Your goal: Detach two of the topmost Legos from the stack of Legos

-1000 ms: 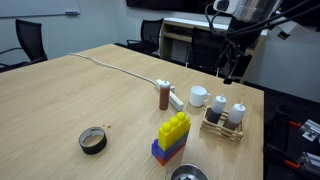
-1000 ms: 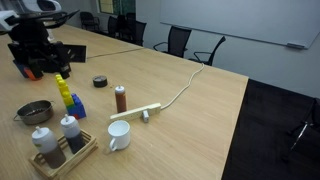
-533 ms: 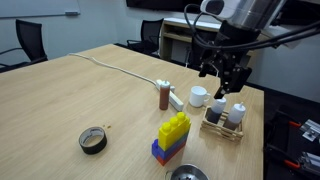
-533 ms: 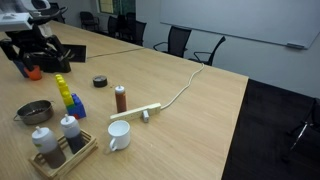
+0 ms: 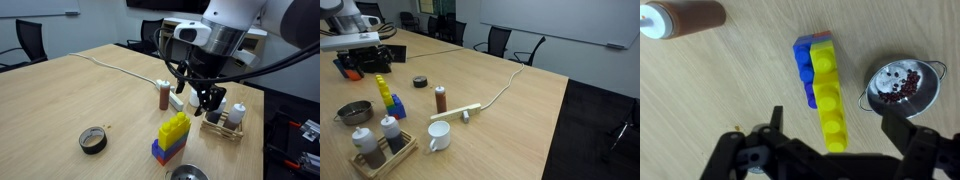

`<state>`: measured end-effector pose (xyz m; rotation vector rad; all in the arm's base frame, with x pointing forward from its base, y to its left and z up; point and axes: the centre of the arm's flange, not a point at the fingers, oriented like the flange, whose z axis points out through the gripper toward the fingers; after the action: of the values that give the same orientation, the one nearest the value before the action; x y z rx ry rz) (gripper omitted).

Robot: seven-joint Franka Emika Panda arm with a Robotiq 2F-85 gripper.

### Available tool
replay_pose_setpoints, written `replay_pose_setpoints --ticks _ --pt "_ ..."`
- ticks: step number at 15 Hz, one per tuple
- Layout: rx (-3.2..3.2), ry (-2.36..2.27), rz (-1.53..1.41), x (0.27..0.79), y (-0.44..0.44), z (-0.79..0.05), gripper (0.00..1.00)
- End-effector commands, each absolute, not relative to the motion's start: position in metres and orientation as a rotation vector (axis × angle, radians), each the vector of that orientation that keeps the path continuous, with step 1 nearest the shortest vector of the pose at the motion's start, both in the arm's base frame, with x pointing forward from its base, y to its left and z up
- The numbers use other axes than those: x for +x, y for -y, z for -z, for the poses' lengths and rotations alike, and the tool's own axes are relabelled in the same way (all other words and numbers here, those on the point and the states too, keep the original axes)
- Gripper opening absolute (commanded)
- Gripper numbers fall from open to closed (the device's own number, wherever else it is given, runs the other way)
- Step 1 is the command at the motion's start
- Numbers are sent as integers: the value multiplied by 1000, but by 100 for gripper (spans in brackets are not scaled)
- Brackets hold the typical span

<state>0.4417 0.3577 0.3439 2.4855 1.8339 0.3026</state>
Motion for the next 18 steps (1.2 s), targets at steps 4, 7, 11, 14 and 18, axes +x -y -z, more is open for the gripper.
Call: replay_pose_setpoints --ticks 4,7,11,14,18 --pt "2482 -1832 -313 441 -358 -349 100" --pt "2458 -1847 -315 445 -363 -343 100" --pt "2397 -1875 -305 448 -370 -329 100" --pt "2385 -1895 -303 451 -378 -314 100" --pt "2386 -1903 -345 460 -389 -302 100"
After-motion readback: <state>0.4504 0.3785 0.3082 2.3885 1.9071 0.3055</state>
